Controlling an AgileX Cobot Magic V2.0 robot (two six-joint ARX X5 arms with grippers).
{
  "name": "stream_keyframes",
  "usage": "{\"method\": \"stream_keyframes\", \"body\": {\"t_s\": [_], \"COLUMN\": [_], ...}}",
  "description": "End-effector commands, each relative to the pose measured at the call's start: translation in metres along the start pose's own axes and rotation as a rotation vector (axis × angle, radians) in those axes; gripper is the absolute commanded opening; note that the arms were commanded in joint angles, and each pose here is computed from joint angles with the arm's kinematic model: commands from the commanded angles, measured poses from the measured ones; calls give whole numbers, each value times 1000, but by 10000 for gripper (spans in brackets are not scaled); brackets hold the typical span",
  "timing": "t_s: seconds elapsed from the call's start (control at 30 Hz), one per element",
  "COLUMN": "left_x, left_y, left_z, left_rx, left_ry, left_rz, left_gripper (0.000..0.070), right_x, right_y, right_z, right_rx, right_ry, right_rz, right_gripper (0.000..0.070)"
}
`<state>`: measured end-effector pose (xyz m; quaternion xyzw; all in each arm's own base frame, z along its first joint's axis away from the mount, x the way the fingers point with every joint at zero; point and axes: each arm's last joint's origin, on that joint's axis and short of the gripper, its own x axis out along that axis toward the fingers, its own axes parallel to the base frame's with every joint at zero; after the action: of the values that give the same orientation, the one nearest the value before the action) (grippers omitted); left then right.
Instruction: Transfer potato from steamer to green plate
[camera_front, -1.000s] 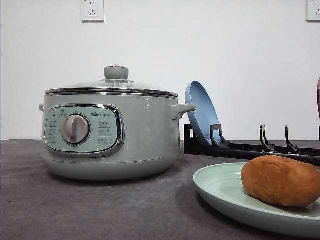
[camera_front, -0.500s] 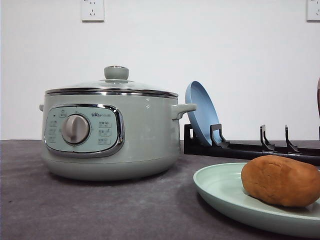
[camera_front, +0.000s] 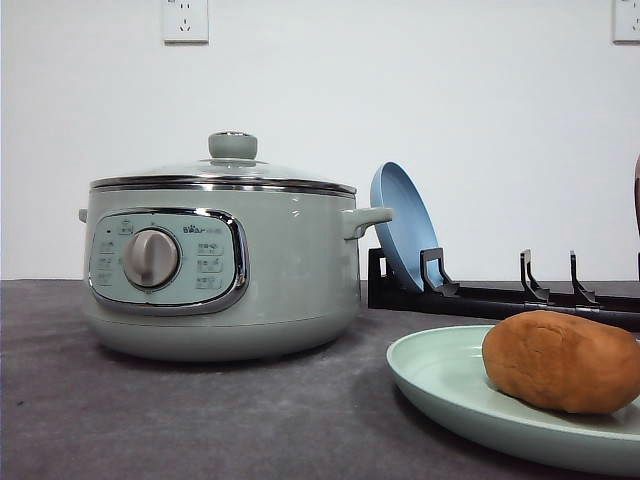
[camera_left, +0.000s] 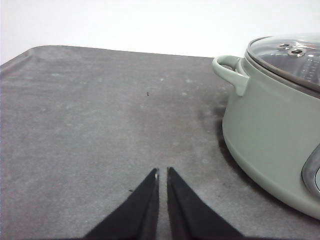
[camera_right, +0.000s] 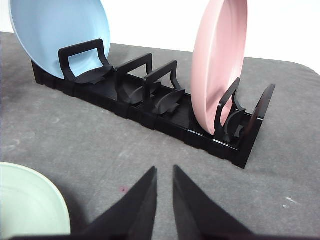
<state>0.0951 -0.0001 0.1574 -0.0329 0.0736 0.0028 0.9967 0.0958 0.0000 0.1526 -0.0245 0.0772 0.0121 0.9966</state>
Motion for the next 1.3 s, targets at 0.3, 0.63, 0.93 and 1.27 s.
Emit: {"method": "stream_keyframes", "body": {"t_s": [0.3, 0.63, 0.93, 1.27], "left_x": [2, 2, 2, 2], "left_y": [0, 0, 0, 0], "left_z": [-6, -5, -5, -5], "left_rx": [-3, -3, -3, -3], "left_ry": [7, 7, 7, 7], "left_rz": [2, 2, 2, 2], "left_gripper": [25, 25, 25, 25], "right_x": [0, 0, 0, 0], "right_y": [0, 0, 0, 0], "right_z": [0, 0, 0, 0], "right_rx": [-4, -4, -4, -4], "right_ry": [-7, -8, -7, -8], "right_rz": [-5, -5, -5, -5], "right_gripper": [49, 49, 49, 49]}}
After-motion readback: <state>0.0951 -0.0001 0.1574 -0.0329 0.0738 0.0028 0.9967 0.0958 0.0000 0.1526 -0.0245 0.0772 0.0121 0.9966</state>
